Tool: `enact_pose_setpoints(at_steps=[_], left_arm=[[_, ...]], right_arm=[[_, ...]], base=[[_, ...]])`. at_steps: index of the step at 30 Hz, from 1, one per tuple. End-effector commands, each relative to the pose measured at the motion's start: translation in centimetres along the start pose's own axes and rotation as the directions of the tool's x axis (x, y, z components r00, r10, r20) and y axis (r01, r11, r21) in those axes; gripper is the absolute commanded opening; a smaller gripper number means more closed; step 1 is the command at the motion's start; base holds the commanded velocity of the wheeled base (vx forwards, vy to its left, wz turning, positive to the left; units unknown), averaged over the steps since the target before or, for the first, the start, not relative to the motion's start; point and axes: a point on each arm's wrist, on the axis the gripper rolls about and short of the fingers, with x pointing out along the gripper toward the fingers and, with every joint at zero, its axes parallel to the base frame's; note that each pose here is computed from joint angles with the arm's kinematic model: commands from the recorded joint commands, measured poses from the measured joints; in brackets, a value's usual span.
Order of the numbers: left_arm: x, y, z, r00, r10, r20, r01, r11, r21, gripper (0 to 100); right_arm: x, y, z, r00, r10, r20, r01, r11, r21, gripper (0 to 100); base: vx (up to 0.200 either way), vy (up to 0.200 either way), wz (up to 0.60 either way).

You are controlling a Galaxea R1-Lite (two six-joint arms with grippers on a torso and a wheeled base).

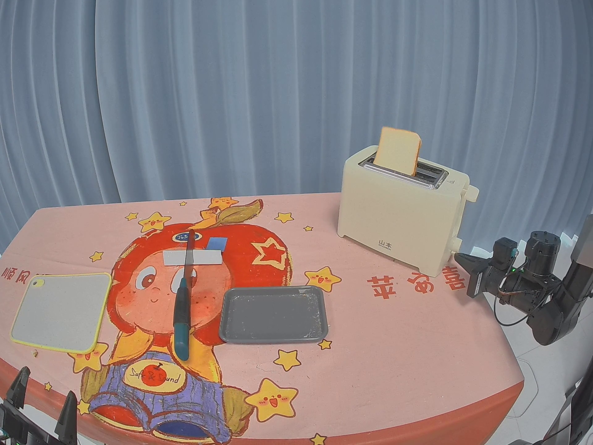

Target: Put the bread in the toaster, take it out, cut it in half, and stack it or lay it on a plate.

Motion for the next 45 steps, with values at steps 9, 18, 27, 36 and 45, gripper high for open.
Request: enact_pose_setpoints(at_steps=[9, 18, 27, 36, 45], left_arm=[[0.1, 0.0, -0.5, 1.000, 0.000, -0.017, 0.000, 1.000, 0.000, 100], [0.1, 0.0, -0.5, 1.000, 0.000, -0.017, 0.000, 1.000, 0.000, 100], [0.1, 0.0, -0.5, 1.000, 0.000, -0.015, 0.000, 1.000, 0.000, 100], [0.1, 0.0, -0.5, 1.000, 0.000, -0.015, 0.000, 1.000, 0.000, 100], [0.1, 0.0, -0.5, 1.000, 0.000, -0.015, 0.000, 1.000, 0.000, 100]], right_arm=[[-0.3, 0.4, 0.1, 1.000, 0.009, -0.002, -0.009, 1.000, -0.002, 0], [-0.9, 0.9, 0.5, 1.000, 0.015, 0.009, -0.015, 1.000, -0.017, 0], [-2.9, 1.4, 2.2, 0.998, 0.005, 0.066, -0.003, 1.000, -0.031, 0], [-4.4, 1.7, 3.9, 0.991, -0.001, 0.132, 0.007, 0.999, -0.050, 0], [-5.9, 2.2, 5.1, 0.983, 0.005, 0.181, 0.008, 0.998, -0.068, 0]], base=[[0.000, 0.000, 0.00], [0.000, 0.000, 0.00], [0.000, 0.000, 0.00], [0.000, 0.000, 0.00], [0.000, 0.000, 0.00]])
